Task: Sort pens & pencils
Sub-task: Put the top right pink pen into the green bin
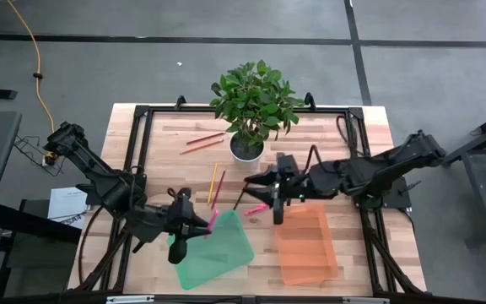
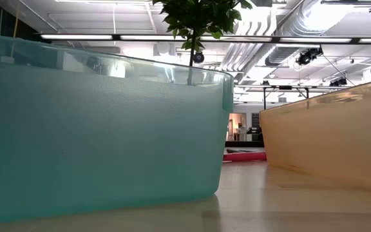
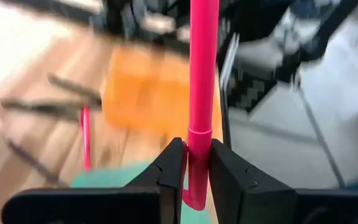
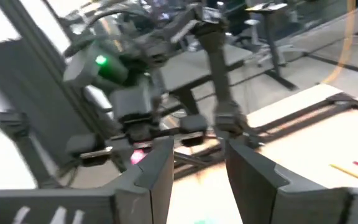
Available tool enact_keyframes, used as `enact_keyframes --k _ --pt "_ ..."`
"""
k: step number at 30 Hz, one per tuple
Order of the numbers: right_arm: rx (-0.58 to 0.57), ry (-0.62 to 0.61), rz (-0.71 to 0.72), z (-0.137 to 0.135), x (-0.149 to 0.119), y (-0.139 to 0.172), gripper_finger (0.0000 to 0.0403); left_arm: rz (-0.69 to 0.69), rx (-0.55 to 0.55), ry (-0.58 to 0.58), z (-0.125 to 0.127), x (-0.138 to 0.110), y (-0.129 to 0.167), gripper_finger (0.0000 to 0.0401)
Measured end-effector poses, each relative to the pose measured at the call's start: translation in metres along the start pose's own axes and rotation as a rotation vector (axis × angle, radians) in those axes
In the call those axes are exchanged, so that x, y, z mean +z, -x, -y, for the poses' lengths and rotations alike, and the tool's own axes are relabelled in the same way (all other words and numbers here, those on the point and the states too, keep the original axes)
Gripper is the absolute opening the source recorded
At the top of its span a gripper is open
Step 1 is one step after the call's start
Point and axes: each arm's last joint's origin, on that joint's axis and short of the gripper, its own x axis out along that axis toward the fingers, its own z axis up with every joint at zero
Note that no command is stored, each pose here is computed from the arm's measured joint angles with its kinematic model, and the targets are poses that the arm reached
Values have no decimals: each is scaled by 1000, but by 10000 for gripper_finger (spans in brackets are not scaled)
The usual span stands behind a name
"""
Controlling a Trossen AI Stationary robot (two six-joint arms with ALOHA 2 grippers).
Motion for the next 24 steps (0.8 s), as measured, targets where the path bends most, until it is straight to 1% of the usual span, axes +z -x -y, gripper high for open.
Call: enact_keyframes --k 7,11,19,22,24 --pt "-136 42 -35 11 8 22 136 -204 10 -29 -5 -18 -6 45" --pt "-197 42 -52 16 9 30 136 -298 13 -54 -2 -29 -19 45" --pt "-231 29 -72 18 7 33 136 -506 14 -112 6 -63 -61 46" --pt "-236 21 -80 19 6 33 136 -527 7 -121 8 -67 -68 46" --pt "-234 20 -81 18 6 33 136 -527 10 -113 6 -66 -71 46"
